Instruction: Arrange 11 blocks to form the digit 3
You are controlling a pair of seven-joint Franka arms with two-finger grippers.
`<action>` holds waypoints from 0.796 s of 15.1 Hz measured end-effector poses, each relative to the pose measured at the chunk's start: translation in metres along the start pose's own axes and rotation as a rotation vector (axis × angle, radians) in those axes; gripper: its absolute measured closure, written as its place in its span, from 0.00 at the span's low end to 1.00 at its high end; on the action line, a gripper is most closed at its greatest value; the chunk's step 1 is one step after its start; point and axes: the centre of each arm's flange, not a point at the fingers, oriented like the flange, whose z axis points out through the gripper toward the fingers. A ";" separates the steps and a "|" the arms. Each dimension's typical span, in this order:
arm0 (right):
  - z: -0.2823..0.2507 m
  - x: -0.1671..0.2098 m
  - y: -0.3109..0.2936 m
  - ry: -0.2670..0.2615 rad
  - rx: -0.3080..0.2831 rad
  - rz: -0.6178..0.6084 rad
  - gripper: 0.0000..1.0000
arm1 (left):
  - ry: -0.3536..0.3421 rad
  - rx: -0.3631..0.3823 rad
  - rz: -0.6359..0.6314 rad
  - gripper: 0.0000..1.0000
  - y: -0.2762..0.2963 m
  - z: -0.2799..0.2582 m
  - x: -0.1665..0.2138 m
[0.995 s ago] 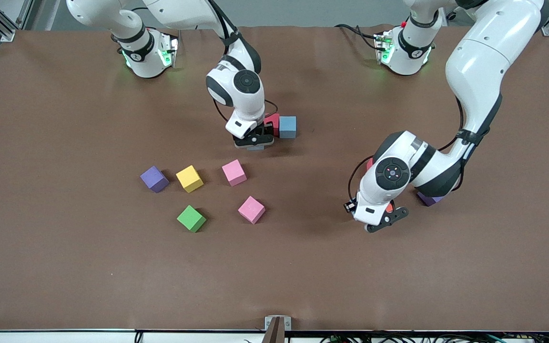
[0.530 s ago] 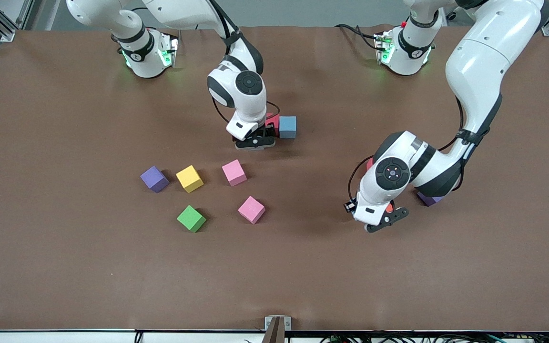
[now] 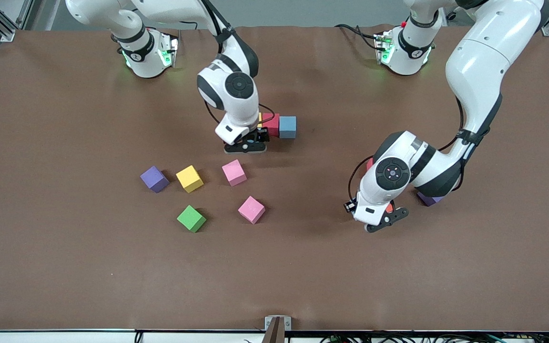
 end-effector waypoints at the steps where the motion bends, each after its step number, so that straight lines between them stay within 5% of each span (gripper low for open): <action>1: -0.012 0.009 0.013 -0.010 -0.005 0.028 0.00 | 0.000 0.000 0.000 0.45 0.000 0.000 0.000; 7: -0.062 0.070 0.100 -0.145 -0.122 0.204 0.00 | 0.000 -0.001 0.000 0.45 0.000 0.000 0.000; 12: -0.091 0.104 0.126 -0.117 -0.085 0.364 0.00 | 0.000 -0.001 0.000 0.45 0.000 0.000 0.000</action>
